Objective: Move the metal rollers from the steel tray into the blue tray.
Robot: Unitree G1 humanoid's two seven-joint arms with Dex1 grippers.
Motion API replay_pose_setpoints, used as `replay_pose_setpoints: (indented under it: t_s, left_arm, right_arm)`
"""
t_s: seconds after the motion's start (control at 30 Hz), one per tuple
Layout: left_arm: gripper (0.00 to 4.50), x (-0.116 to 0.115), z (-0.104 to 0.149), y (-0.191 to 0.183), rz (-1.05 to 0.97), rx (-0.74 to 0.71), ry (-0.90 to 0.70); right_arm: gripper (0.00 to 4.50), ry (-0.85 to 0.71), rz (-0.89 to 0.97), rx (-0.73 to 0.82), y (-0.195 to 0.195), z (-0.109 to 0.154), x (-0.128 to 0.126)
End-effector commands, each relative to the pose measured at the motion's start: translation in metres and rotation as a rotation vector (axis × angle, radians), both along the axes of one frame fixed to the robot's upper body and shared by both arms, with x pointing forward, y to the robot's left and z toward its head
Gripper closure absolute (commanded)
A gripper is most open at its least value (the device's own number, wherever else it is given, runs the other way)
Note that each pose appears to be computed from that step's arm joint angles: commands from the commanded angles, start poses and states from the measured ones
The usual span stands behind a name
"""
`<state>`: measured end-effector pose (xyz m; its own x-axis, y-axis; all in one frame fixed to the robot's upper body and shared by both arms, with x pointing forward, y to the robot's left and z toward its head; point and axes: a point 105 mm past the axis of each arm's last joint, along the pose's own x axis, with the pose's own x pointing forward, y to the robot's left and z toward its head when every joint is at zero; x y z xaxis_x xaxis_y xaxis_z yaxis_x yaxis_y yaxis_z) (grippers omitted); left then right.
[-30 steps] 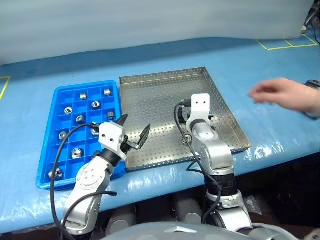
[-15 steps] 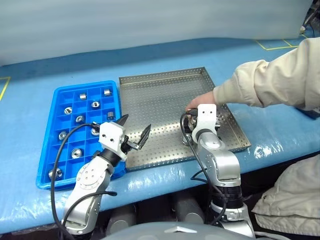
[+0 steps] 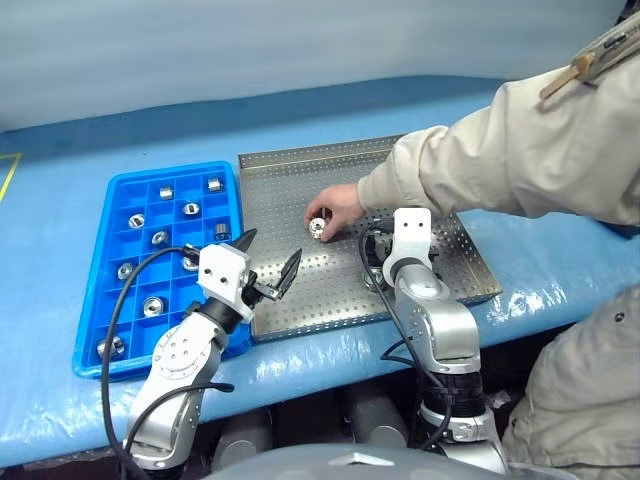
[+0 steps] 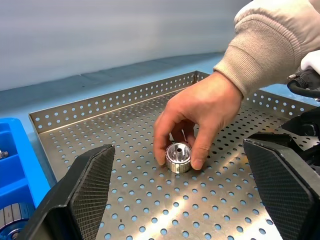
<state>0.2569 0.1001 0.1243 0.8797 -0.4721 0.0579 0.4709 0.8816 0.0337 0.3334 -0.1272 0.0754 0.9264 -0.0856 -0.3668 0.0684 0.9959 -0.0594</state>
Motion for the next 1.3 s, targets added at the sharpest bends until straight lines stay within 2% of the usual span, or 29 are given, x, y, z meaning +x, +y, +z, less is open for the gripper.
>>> replay_pose_setpoints:
  t_s: [0.03,0.17,0.33,0.6,0.83,1.17,1.3]
  left_arm:
    - [0.0,-0.002,0.006,-0.002,-0.008,-0.016,-0.02]
    - [0.0,-0.002,0.006,-0.003,-0.006,-0.016,-0.02]
    - [0.0,-0.003,0.006,-0.001,0.007,-0.012,-0.022]
    - [0.0,-0.006,0.008,0.006,0.047,0.003,-0.031]
    - [0.0,-0.011,0.008,0.012,0.102,0.002,-0.028]
    - [0.0,-0.017,0.005,0.014,0.116,0.002,-0.015]
    - [0.0,-0.018,0.005,0.014,0.117,0.003,-0.013]
  right_arm:
    - [0.04,-0.057,0.023,-0.001,0.006,0.015,0.003]
    - [0.04,-0.067,0.071,-0.002,0.015,0.018,0.003]
    - [0.04,-0.161,0.247,0.042,0.047,0.041,0.009]
    - [0.04,-0.22,0.363,0.089,0.08,0.056,0.023]
    - [0.04,-0.189,0.418,0.093,0.103,0.042,0.038]
    - [0.04,-0.143,0.412,0.087,0.108,0.023,0.045]
    - [0.88,-0.124,0.396,0.073,0.104,0.016,0.046]
